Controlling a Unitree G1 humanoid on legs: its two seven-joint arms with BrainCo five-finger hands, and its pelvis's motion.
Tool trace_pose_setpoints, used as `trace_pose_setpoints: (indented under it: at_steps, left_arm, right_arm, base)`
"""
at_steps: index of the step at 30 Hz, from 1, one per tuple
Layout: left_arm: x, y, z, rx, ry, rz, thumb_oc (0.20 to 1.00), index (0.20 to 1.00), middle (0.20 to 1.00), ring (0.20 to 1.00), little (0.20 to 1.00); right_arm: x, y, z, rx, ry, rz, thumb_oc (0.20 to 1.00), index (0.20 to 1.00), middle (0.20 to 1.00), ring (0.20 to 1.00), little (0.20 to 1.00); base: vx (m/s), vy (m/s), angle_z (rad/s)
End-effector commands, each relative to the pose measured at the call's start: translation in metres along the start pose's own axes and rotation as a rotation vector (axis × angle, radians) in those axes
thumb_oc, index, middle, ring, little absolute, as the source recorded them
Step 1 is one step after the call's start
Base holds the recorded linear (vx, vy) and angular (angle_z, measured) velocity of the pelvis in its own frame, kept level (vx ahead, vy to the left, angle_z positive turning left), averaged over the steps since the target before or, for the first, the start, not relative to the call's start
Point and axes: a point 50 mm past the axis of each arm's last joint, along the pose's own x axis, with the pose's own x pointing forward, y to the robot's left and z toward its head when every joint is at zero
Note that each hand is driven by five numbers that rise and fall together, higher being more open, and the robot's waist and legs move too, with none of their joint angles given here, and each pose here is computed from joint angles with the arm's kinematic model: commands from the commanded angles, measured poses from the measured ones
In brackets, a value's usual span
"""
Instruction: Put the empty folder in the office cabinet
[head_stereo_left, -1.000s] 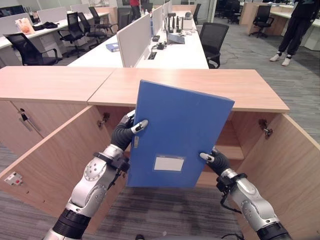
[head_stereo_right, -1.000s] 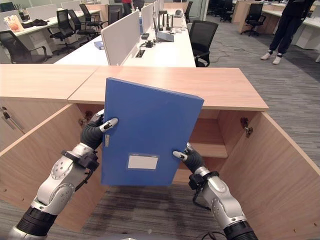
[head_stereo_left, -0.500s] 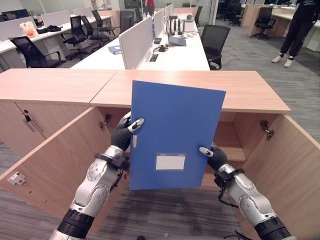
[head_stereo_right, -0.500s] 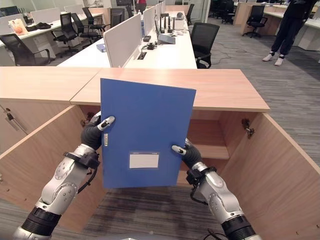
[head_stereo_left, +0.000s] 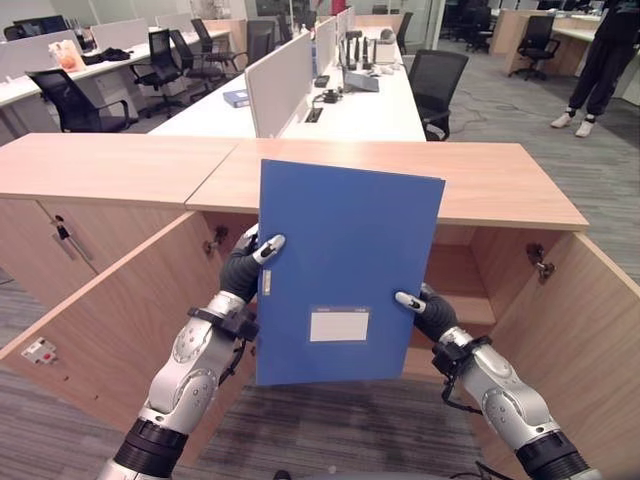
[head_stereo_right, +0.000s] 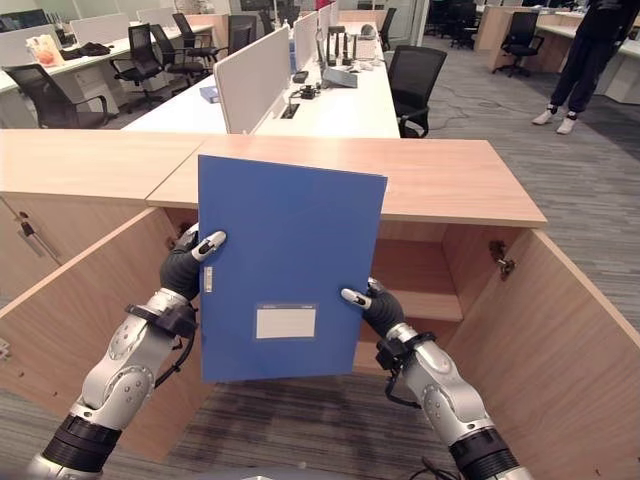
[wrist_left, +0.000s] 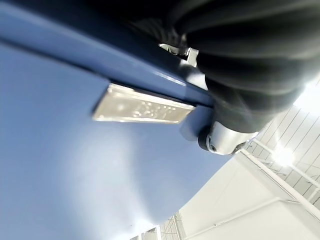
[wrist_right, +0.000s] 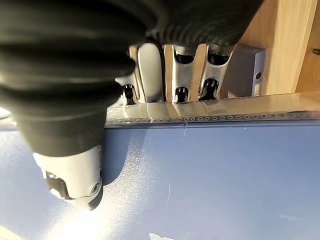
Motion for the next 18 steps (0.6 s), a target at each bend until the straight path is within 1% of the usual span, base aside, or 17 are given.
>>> trace_pose_setpoints:
  at_steps: [1, 6, 7, 8, 9, 10, 14, 15, 16, 17, 18]
  left_arm:
    - [0.029, -0.054, 0.018, -0.103, -0.14, -0.298, 0.2, 0.2, 0.2, 0.2, 0.2]
    - [0.027, -0.048, 0.019, -0.091, -0.143, -0.272, 0.2, 0.2, 0.2, 0.2, 0.2]
    - [0.024, -0.044, 0.019, -0.079, -0.138, -0.261, 0.391, 0.391, 0.391, 0.391, 0.391]
    - [0.023, -0.042, 0.018, -0.069, -0.135, -0.249, 0.63, 0.63, 0.63, 0.63, 0.63]
    - [0.021, -0.039, 0.017, -0.064, -0.128, -0.24, 1.0, 1.0, 1.0, 1.0, 1.0]
    - [0.021, -0.039, 0.017, -0.064, -0.128, -0.24, 1.0, 1.0, 1.0, 1.0, 1.0]
    - [0.006, -0.015, 0.013, 0.037, -0.082, -0.149, 1.0, 1.0, 1.0, 1.0, 1.0]
    - [0.006, -0.015, 0.013, 0.037, -0.082, -0.148, 1.0, 1.0, 1.0, 1.0, 1.0]
    - [-0.012, 0.005, 0.001, 0.092, 0.004, -0.074, 1.0, 1.0, 1.0, 1.0, 1.0]
    - [-0.012, 0.005, 0.001, 0.092, 0.004, -0.074, 1.0, 1.0, 1.0, 1.0, 1.0]
    - [-0.026, 0.018, -0.01, 0.099, 0.071, -0.019, 1.0, 1.0, 1.0, 1.0, 1.0]
  right_arm:
    - [0.04, 0.078, 0.04, 0.028, -0.176, 0.418, 0.2, 0.2, 0.2, 0.2, 0.2]
    - [0.038, 0.074, 0.037, 0.014, -0.159, 0.401, 0.2, 0.2, 0.2, 0.2, 0.2]
    - [0.036, 0.07, 0.034, 0.005, -0.145, 0.39, 0.2, 0.2, 0.2, 0.2, 0.2]
    - [0.034, 0.066, 0.032, -0.008, -0.134, 0.376, 0.2, 0.2, 0.2, 0.2, 0.2]
    - [0.032, 0.063, 0.03, -0.018, -0.124, 0.365, 0.2, 0.2, 0.2, 0.2, 0.2]
    - [0.032, 0.063, 0.03, -0.018, -0.123, 0.365, 0.2, 0.2, 0.2, 0.2, 0.2]
    - [0.019, 0.035, 0.012, -0.06, -0.047, 0.222, 0.2, 0.2, 0.2, 0.2, 0.2]
    - [0.019, 0.035, 0.011, -0.06, -0.047, 0.222, 0.2, 0.2, 0.2, 0.2, 0.2]
    - [0.007, 0.016, -0.006, -0.07, 0.017, 0.124, 0.2, 0.2, 0.2, 0.2, 0.2]
    - [0.007, 0.016, -0.006, -0.07, 0.018, 0.124, 0.2, 0.2, 0.2, 0.2, 0.2]
    - [-0.001, 0.006, -0.018, -0.06, 0.058, 0.067, 0.2, 0.2, 0.2, 0.2, 0.2]
  base:
    - [0.0, 0.0, 0.0]
    - [0.0, 0.0, 0.0]
    - [0.0, 0.0, 0.0]
    - [0.0, 0.0, 0.0]
    - [0.0, 0.0, 0.0]
    - [0.0, 0.0, 0.0]
    - [0.0, 0.0, 0.0]
    - [0.0, 0.0, 0.0]
    - [0.01, 0.001, 0.03]
    - [0.0, 0.0, 0.0]
    - [0.0, 0.0, 0.0]
